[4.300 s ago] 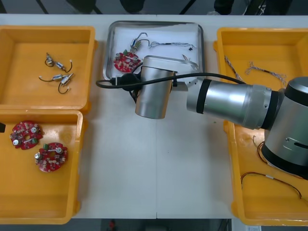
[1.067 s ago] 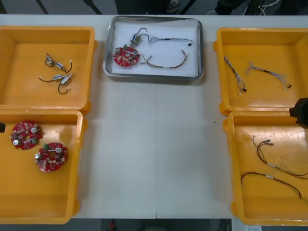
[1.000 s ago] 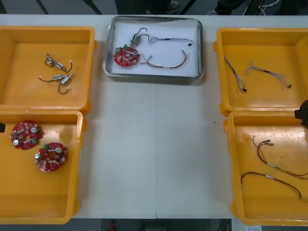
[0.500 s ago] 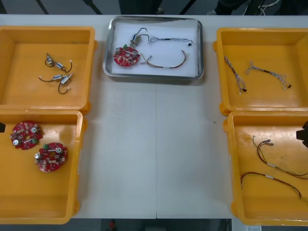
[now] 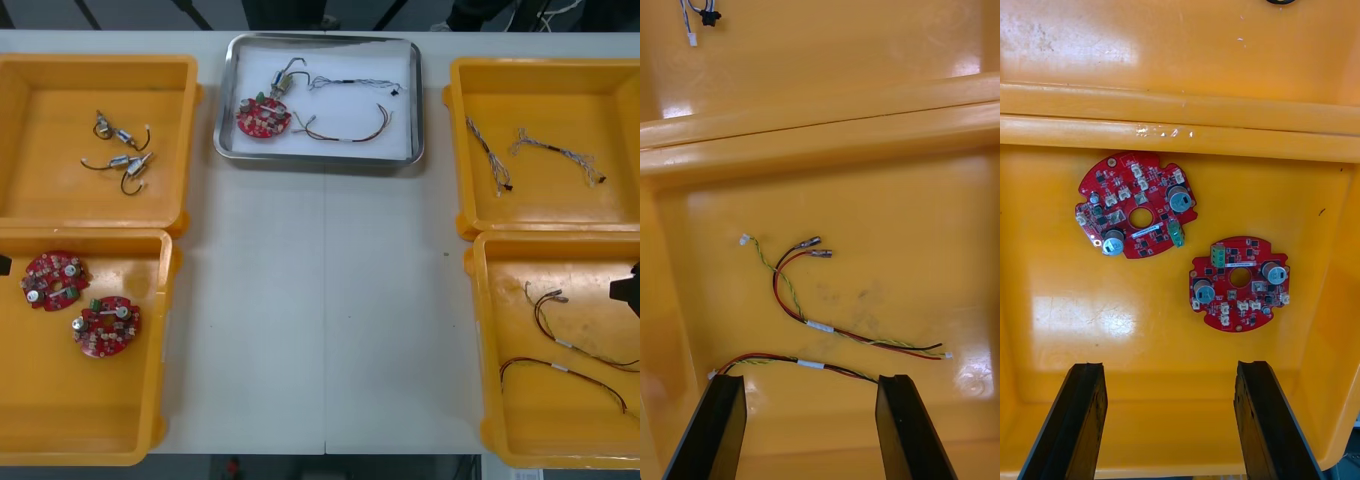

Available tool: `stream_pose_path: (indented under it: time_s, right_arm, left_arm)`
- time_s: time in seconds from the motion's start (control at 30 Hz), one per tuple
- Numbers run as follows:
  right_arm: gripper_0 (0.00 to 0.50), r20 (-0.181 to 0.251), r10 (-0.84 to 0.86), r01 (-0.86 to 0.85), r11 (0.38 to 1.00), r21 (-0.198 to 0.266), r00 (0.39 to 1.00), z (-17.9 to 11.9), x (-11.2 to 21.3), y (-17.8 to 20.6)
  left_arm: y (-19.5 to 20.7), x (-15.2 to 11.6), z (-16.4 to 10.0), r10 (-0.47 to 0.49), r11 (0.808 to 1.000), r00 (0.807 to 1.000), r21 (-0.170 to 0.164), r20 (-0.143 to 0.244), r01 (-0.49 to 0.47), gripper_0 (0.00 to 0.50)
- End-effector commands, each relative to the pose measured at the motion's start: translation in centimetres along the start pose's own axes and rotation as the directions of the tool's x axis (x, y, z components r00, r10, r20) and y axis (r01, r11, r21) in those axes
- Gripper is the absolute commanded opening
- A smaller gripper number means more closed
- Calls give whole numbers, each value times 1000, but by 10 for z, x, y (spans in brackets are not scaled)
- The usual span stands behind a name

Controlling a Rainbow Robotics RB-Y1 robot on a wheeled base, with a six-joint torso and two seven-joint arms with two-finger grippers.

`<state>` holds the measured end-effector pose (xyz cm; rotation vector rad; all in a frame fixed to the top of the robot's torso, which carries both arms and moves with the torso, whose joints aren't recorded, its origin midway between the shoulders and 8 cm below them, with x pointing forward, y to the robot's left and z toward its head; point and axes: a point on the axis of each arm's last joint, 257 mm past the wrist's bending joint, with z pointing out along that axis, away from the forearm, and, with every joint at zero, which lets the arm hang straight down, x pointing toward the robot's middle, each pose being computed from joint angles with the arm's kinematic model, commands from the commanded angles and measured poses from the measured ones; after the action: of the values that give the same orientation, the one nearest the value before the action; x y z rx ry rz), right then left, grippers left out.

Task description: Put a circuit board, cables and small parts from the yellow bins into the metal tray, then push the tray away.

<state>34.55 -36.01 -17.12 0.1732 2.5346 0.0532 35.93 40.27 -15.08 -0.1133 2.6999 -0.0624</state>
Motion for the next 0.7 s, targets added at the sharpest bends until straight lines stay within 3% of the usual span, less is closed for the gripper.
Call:
stream_pose_path:
  time_s: [0.03, 0.7]
  right_arm:
    - [500, 0, 20, -20, 1000, 18, 1000, -4, 8, -4]
    - [498, -5, 15, -15, 1000, 18, 1000, -2, 9, -2]
  left_arm:
    - [8, -3, -11, 124, 992, 992, -41, 13, -123, 500]
    - [8, -3, -11, 124, 992, 992, -41, 13, -123, 500]
